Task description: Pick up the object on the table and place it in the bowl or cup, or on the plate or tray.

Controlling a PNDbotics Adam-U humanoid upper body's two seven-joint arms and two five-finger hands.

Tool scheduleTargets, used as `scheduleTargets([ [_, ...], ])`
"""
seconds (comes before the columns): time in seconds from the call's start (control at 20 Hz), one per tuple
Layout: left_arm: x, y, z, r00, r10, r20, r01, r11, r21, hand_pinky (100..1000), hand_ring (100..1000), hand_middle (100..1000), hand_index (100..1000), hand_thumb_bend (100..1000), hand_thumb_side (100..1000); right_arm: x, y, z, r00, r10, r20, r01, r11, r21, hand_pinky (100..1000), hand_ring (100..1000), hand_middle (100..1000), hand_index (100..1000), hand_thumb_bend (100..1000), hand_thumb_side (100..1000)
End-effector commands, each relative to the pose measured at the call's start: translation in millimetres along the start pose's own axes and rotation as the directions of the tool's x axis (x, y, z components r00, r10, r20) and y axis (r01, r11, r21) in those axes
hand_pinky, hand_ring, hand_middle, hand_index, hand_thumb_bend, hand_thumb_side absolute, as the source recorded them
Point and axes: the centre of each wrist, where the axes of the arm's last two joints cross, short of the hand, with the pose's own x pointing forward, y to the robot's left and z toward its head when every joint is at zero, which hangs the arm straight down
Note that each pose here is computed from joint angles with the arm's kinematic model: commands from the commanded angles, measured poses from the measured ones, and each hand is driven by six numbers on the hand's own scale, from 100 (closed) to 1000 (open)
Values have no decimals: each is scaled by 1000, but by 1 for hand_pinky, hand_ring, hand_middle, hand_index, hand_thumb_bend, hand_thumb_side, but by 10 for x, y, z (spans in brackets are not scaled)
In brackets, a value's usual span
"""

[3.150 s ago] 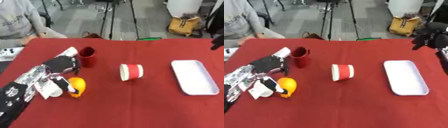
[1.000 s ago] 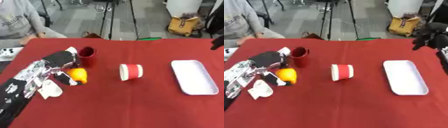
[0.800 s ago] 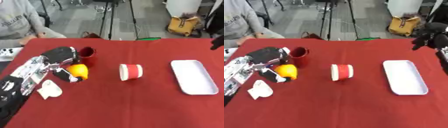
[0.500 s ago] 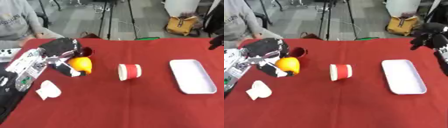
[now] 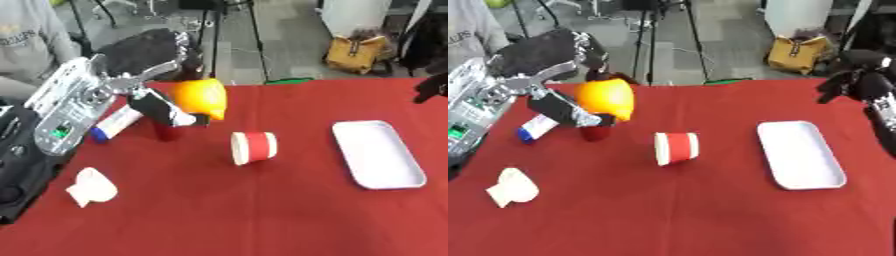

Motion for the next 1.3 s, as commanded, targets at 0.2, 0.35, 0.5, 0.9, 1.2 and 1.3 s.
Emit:
scheduleTargets([
  [0.2, 49, -12, -439, 997, -23, 76, 19, 998, 64, 538, 458, 304, 405, 572, 251, 71, -10, -100, 999, 13, 37, -14, 1000, 22, 550, 634, 693, 847, 100, 634],
  [0.35, 26, -130, -590, 997, 10, 72, -16, 996, 93, 538, 457, 301, 406, 578, 250, 67, 7, -113, 999, 7, 40, -8, 1000, 28, 549, 634, 693, 847, 100, 634],
  [0.5, 13, -367, -809, 993, 107, 50, -113, 982, 148, 538, 449, 287, 402, 573, 252, 65, 45, -143, 999, -7, 49, 5, 999, 38, 550, 634, 693, 848, 100, 634],
  [0.9, -25, -767, -1046, 974, 226, 1, -217, 937, 275, 535, 458, 293, 427, 601, 250, 77, 122, -199, 997, -36, 66, 32, 998, 56, 550, 634, 693, 847, 100, 635],
  [1.2, -47, -1048, -1084, 975, 217, -40, -199, 943, 267, 536, 471, 335, 470, 609, 283, 103, 182, -244, 995, -56, 78, 51, 996, 69, 551, 635, 694, 847, 100, 635],
  [1.3, -38, -1122, -1096, 977, 211, -45, -193, 948, 253, 537, 476, 355, 488, 633, 302, 110, 202, -260, 995, -62, 82, 56, 996, 72, 551, 635, 694, 847, 100, 635],
])
